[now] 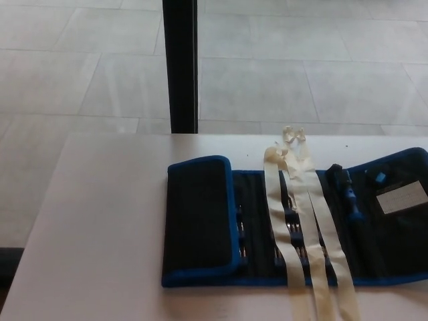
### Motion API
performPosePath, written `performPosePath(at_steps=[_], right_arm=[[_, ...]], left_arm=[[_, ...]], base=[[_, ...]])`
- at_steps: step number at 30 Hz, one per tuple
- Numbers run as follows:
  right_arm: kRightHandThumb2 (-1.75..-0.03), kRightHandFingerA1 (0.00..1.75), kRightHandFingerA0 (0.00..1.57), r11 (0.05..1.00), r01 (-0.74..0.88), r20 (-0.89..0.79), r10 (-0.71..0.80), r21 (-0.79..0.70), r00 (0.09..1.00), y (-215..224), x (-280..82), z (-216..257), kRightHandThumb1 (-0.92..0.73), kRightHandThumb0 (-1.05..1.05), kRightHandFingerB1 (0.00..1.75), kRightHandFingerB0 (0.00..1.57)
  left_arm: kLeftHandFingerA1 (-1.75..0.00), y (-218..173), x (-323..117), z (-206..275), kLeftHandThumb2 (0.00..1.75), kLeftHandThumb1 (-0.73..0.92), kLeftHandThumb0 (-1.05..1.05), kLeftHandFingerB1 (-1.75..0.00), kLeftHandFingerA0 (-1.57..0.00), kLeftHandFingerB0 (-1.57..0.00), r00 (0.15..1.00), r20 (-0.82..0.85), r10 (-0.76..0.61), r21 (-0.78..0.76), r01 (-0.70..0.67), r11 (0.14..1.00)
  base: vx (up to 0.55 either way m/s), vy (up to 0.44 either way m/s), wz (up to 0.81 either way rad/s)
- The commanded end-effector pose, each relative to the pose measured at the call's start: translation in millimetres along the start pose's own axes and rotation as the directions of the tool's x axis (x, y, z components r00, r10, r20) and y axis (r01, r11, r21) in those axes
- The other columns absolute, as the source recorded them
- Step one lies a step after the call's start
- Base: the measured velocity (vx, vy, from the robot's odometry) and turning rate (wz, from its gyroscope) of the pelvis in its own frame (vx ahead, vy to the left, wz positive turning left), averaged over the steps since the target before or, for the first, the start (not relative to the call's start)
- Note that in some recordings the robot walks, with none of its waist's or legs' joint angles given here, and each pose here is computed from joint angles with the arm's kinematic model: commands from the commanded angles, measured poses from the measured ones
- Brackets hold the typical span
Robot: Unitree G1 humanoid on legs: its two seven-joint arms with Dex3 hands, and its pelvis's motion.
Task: The robot uses its right hand to lift an edge of the toolkit kept in middle of the desk and make one fold in it
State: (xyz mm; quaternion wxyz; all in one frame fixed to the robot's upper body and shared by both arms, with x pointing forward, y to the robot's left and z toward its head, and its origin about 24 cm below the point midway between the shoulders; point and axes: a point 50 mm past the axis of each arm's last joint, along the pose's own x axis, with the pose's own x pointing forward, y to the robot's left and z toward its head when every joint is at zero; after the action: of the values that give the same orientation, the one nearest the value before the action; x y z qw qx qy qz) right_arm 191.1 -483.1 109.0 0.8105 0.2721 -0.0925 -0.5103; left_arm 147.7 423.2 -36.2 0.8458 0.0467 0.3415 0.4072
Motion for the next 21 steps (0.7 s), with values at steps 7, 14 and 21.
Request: performPosePath(at_steps=[7, 14, 21], right_arm=[[-0.62, 0.46, 0.49, 0.848, -0.525, -0.303, 0.485, -0.065, 0.820, 77, -58, -59, -0.74, -0.65, 0.35, 0.33], [-0.61, 0.49, 0.52, 0.776, -0.605, -0.482, 0.466, -0.180, 0.742, 75, -80, -99, -0.71, -0.62, 0.36, 0.36], [-0.61, 0.49, 0.57, 0.712, -0.639, -0.553, 0.421, -0.289, 0.719, 66, -84, -115, -0.71, -0.64, 0.36, 0.35]], left_arm=[[-0.61, 22, 0, -3, 0.60, 0.67, -0.70, -0.44, -0.67, -0.43, 0.996, -0.033, 0.081, -0.045, -0.082, 0.996], [-0.65, 21, 0, -3, 0.60, 0.67, -0.73, -0.44, -0.72, -0.47, 0.997, -0.026, 0.077, -0.035, -0.078, 0.996], [-0.64, 24, 0, -2, 0.60, 0.66, -0.71, -0.45, -0.70, -0.46, 0.995, -0.035, 0.090, -0.052, -0.091, 0.994]], base=[[0.00, 0.000, 0.02], [0.00, 0.000, 0.00], [0.00, 0.000, 0.00]])
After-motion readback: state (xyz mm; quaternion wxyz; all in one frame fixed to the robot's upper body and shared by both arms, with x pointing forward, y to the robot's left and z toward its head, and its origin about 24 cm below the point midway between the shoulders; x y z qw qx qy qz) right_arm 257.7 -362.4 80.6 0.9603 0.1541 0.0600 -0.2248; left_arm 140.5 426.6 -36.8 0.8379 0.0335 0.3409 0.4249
